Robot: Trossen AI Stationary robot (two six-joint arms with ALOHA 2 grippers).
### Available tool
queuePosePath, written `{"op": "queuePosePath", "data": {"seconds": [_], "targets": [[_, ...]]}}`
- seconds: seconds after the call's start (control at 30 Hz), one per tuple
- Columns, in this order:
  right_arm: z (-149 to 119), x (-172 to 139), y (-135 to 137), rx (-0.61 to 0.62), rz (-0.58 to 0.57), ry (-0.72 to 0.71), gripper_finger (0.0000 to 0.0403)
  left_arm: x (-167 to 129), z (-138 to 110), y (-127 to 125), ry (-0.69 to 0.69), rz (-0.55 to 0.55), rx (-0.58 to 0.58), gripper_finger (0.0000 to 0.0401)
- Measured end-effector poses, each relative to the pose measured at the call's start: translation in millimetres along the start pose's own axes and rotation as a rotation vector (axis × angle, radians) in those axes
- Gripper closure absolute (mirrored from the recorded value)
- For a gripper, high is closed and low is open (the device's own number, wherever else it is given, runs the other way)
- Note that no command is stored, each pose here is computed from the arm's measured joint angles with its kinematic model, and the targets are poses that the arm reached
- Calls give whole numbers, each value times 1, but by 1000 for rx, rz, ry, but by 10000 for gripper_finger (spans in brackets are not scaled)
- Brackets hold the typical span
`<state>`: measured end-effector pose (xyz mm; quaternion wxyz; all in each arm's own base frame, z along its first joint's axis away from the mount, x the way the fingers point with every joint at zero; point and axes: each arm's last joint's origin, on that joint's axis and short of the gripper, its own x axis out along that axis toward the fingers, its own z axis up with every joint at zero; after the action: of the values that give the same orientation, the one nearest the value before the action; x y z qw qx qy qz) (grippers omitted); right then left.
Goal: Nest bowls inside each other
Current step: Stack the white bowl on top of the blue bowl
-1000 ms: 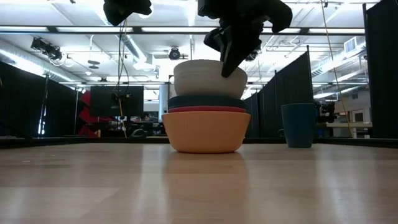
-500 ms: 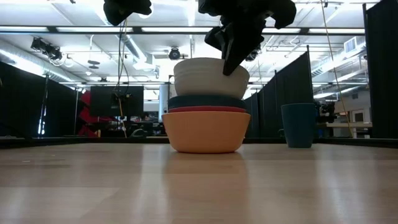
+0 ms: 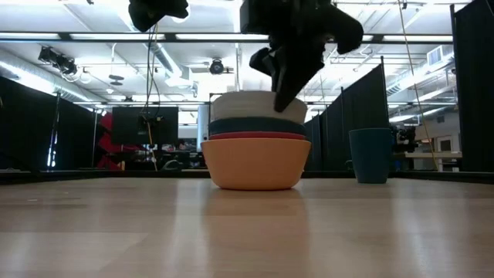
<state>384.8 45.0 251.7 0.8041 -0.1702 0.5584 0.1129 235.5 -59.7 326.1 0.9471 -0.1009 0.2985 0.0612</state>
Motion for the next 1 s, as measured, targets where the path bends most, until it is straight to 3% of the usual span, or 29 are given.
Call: {"op": "queuePosePath", "data": {"seconds": [0.43,1.0], "targets": [[0,6,-3,14,1,9,396,0,0,0,0,0,0,343],[0,6,-4,18,-5,5,277,0,0,0,1,0,0,343]]}}
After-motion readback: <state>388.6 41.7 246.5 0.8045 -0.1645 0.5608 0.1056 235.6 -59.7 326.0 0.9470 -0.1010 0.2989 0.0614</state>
